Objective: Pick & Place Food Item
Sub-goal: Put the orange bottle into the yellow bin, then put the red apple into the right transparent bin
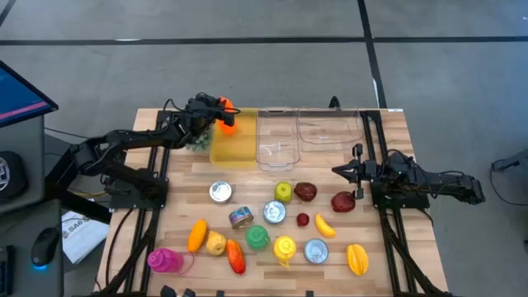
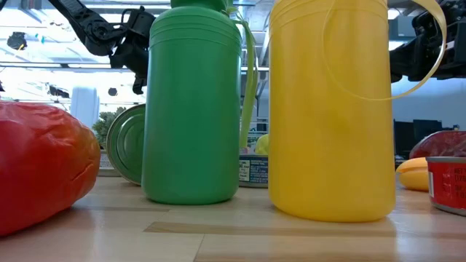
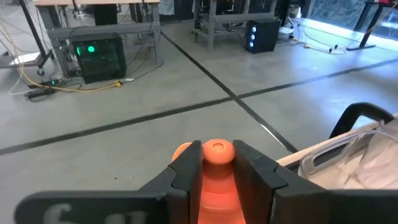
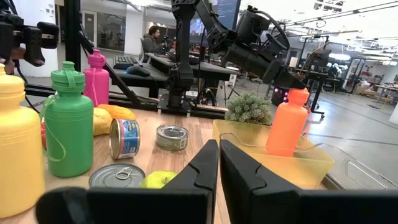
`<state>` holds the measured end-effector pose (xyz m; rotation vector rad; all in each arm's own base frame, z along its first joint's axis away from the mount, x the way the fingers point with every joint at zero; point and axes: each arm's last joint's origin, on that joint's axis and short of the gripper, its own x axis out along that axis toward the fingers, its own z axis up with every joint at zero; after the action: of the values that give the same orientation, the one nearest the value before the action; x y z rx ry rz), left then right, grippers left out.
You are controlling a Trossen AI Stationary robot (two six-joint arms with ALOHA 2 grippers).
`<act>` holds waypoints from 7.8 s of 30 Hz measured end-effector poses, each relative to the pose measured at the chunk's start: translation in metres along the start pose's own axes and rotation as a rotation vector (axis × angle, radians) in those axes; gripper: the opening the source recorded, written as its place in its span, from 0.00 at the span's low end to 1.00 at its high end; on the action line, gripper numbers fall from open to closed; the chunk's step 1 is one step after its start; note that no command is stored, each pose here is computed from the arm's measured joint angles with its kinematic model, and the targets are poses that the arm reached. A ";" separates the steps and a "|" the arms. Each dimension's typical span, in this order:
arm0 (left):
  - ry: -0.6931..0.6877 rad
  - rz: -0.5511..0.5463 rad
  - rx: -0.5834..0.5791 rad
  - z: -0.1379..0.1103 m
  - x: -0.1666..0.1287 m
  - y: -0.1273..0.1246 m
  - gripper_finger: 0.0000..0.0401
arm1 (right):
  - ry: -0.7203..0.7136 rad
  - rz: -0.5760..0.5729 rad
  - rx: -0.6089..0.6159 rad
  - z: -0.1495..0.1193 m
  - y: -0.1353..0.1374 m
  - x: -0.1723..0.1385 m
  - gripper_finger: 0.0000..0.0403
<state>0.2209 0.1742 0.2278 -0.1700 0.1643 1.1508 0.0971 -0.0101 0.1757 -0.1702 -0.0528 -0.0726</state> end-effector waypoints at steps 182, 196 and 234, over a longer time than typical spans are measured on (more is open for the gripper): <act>-0.312 -1.098 0.239 -0.033 -0.144 -0.027 0.00 | 0.295 -0.078 0.139 0.092 -0.021 0.053 0.00; -0.230 -0.963 0.209 -0.022 -0.146 0.012 0.00 | 0.306 -0.093 0.232 0.098 -0.023 0.061 0.00; -0.286 -0.972 0.187 -0.016 -0.154 0.017 0.00 | 0.816 -0.052 0.327 0.087 -0.024 0.115 0.00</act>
<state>0.1439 0.0406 0.2450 0.0864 -0.0701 0.1799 0.2057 -0.0269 0.2721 0.1968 0.7423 -0.1787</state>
